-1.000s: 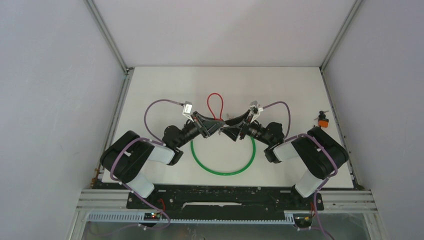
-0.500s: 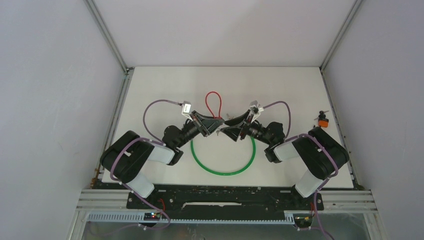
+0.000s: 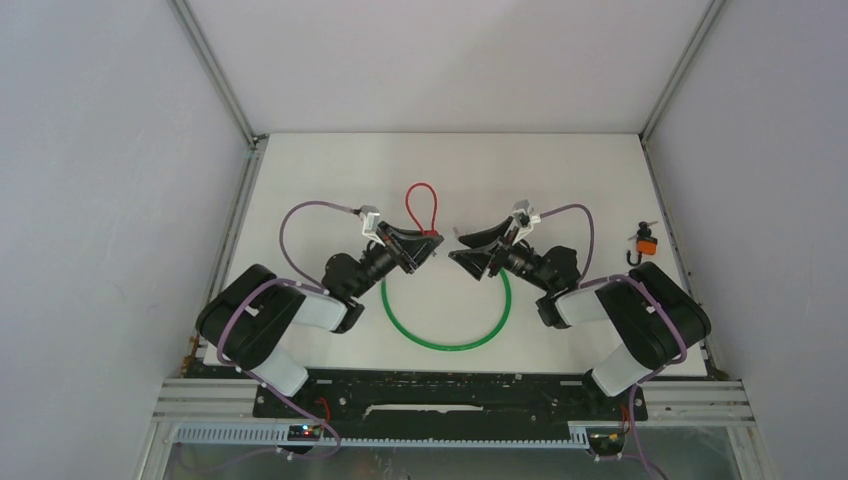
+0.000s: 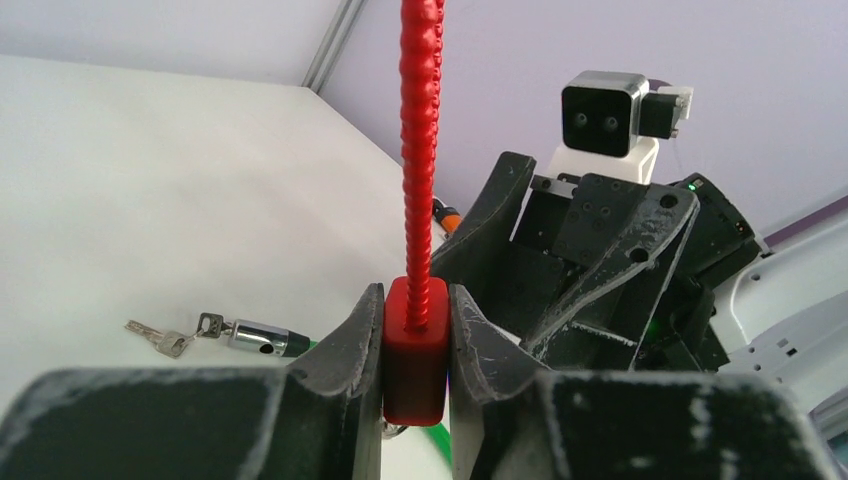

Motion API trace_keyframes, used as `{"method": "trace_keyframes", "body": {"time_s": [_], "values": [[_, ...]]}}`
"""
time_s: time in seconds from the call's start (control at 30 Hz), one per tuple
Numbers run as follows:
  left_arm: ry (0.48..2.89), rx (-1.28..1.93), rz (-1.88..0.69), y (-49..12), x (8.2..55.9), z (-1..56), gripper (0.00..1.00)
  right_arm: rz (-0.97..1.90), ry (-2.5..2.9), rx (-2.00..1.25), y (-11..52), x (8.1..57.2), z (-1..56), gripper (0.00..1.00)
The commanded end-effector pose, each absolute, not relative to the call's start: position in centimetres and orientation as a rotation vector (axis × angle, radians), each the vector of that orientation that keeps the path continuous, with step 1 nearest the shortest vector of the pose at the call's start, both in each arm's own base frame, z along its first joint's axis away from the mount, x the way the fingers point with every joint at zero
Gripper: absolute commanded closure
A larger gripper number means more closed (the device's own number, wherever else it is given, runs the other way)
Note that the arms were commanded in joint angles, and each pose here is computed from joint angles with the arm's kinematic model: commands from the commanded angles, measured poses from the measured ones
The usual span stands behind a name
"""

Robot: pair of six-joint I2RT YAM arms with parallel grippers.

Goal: Lock with the key
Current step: Lock the lock.

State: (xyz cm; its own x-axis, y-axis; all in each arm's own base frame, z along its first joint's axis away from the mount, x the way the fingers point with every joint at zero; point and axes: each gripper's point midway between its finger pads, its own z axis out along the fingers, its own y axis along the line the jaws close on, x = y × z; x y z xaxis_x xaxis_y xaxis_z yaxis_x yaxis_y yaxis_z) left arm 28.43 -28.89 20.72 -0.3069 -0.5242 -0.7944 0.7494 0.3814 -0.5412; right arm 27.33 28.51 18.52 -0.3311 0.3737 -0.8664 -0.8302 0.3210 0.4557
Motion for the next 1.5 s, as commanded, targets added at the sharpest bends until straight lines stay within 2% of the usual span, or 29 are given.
{"method": "trace_keyframes", "body": {"time_s": [0.0, 0.23, 0.33, 0.53, 0.93, 1.2, 1.47], "values": [[1.247, 0.332, -1.265, -29.2, 27.4, 23.2, 0.95, 1.292, 1.340, -0.447, 28.0, 27.4, 20.8, 0.34], [1.248, 0.339, -1.302, -29.6, 27.2, 23.5, 0.95, 1.360, 1.350, -0.514, 29.2, 26.8, 20.4, 0.38], [1.250, 0.354, -1.307, -29.9, 27.1, 23.3, 1.00, 1.346, 1.344, -0.499, 28.9, 27.0, 20.7, 0.40], [1.235, 0.431, -1.308, -31.1, 26.1, 23.1, 1.00, 1.284, 1.286, -0.433, 27.7, 27.4, 22.7, 0.35], [1.194, 0.580, -1.368, -33.3, 23.6, 23.0, 1.00, 1.138, 1.298, -0.292, 26.2, 29.5, 27.4, 0.33], [1.161, 0.631, -1.400, -33.7, 22.1, 23.7, 1.00, 1.038, 1.391, -0.285, 26.3, 29.9, 27.9, 0.46], [1.155, 0.621, -1.393, -33.6, 22.1, 24.0, 1.00, 1.005, 1.425, -0.341, 27.6, 28.7, 27.1, 0.54]]}}
